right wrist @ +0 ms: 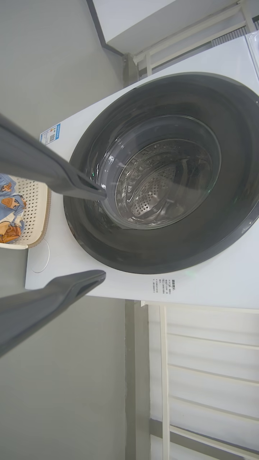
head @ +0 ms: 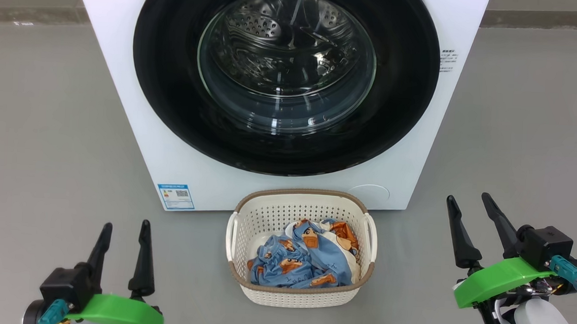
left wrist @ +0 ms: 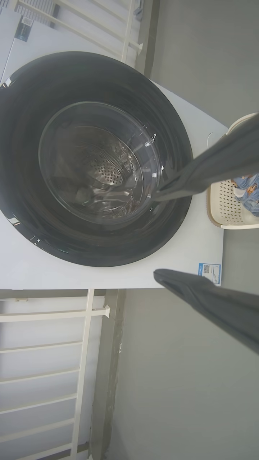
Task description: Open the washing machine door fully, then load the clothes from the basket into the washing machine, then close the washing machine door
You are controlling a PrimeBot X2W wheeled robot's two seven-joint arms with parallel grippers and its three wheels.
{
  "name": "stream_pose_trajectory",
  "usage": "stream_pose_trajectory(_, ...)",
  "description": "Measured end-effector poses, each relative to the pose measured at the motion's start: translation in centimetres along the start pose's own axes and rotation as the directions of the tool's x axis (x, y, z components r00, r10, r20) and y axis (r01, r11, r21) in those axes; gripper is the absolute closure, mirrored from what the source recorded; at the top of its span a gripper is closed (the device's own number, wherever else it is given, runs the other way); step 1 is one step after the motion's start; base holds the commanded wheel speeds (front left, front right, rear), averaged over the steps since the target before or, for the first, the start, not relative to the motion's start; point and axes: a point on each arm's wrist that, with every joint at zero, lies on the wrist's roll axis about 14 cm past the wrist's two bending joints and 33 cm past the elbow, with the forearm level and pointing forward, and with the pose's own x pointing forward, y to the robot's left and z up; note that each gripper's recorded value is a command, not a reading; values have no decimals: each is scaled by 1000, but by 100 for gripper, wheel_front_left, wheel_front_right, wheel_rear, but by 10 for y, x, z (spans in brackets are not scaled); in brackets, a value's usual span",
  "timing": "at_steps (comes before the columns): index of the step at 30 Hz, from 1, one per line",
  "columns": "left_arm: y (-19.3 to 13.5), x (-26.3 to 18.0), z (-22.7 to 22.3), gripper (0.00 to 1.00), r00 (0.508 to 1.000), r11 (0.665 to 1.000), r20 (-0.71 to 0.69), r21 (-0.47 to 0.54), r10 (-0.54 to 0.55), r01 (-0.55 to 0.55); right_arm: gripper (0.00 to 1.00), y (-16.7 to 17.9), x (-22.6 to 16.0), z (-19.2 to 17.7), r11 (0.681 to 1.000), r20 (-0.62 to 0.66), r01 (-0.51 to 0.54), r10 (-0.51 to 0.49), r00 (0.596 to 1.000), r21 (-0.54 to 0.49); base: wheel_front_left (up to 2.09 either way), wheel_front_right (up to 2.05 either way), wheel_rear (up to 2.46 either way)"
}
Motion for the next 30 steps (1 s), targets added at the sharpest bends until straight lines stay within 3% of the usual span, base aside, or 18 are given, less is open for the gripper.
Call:
stream_pose_trajectory(11,0,2,2,0,1000,1000,5,13,2,-2,0,0,0,-2,1000,-4,4,-4,1000,4,35,39,-75)
stream_pose_trajectory(30,1,4,0,0,1000,1000,1,12,3,-3,0,-7,-1,-2,1000,-2,26,-26,1000,11,109,109,-218)
